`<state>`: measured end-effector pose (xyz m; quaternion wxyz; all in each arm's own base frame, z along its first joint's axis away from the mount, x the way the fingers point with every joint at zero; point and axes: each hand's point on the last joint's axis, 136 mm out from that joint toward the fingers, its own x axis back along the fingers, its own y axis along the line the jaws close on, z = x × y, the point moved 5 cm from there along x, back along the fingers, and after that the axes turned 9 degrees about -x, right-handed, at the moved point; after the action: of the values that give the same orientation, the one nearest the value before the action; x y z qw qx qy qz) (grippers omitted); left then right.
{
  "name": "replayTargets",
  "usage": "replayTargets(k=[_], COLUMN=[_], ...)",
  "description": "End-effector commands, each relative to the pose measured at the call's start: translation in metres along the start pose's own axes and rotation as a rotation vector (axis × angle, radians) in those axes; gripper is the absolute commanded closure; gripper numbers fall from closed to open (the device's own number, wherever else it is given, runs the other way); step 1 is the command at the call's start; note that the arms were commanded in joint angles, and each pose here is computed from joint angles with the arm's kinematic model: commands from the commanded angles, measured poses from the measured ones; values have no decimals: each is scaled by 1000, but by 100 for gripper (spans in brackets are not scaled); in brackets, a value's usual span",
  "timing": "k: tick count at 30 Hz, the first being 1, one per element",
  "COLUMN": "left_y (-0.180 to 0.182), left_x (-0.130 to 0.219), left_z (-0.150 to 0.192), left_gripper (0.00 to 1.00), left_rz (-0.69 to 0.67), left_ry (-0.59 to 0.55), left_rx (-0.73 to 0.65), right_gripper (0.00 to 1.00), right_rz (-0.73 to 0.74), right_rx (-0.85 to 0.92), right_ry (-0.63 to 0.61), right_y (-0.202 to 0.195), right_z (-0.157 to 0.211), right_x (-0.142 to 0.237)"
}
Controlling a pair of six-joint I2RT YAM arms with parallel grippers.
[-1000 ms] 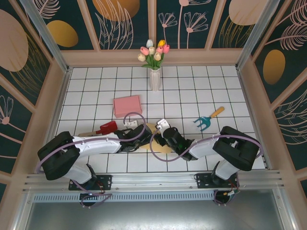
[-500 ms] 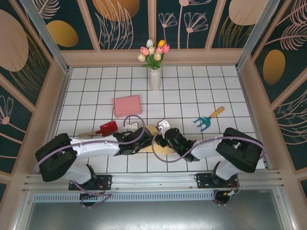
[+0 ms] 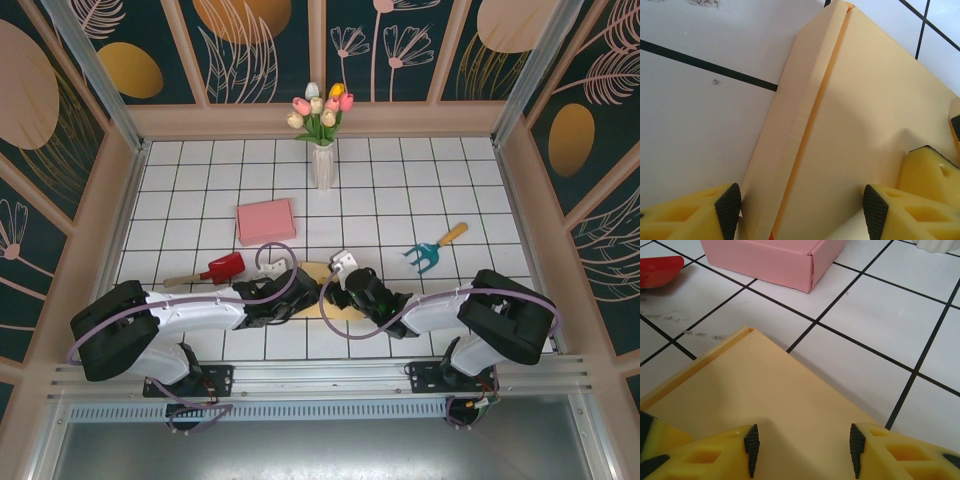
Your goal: Fold the paper box
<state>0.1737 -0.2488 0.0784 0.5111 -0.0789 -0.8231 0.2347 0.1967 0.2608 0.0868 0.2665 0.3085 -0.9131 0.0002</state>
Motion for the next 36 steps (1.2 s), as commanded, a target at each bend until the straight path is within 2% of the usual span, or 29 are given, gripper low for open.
replayTargets(k=[1, 3, 17, 21, 26, 31, 36], left_y=[6, 9, 16, 15, 14, 15, 17], left_x=[-5, -7, -9, -10, -11, -12, -12], left_z=[3, 4, 4, 4, 5, 5, 5], left_gripper=[33, 36, 38, 38, 39, 40, 40], left_rz=[-14, -29, -54, -50, -49, -52, -62], left_ry=[-6, -8, -24, -24, -18, -23, -30], left_rx=[20, 15, 21, 25, 31, 39, 48], right_gripper=[46, 46, 47, 49, 53, 59, 58], right_rz=[-40, -46, -1, 30, 22, 3, -22], right_rx=[-45, -58, -228, -335, -444, -519, -546], right_ry=[-26, -40, -141, -151, -103, -48, 5], right_y=[5, 6, -11, -25, -33, -35, -28], right_z=[-4, -9, -34, -23, -1, 19, 32], right_x=[7, 11, 56, 73, 86, 93, 94])
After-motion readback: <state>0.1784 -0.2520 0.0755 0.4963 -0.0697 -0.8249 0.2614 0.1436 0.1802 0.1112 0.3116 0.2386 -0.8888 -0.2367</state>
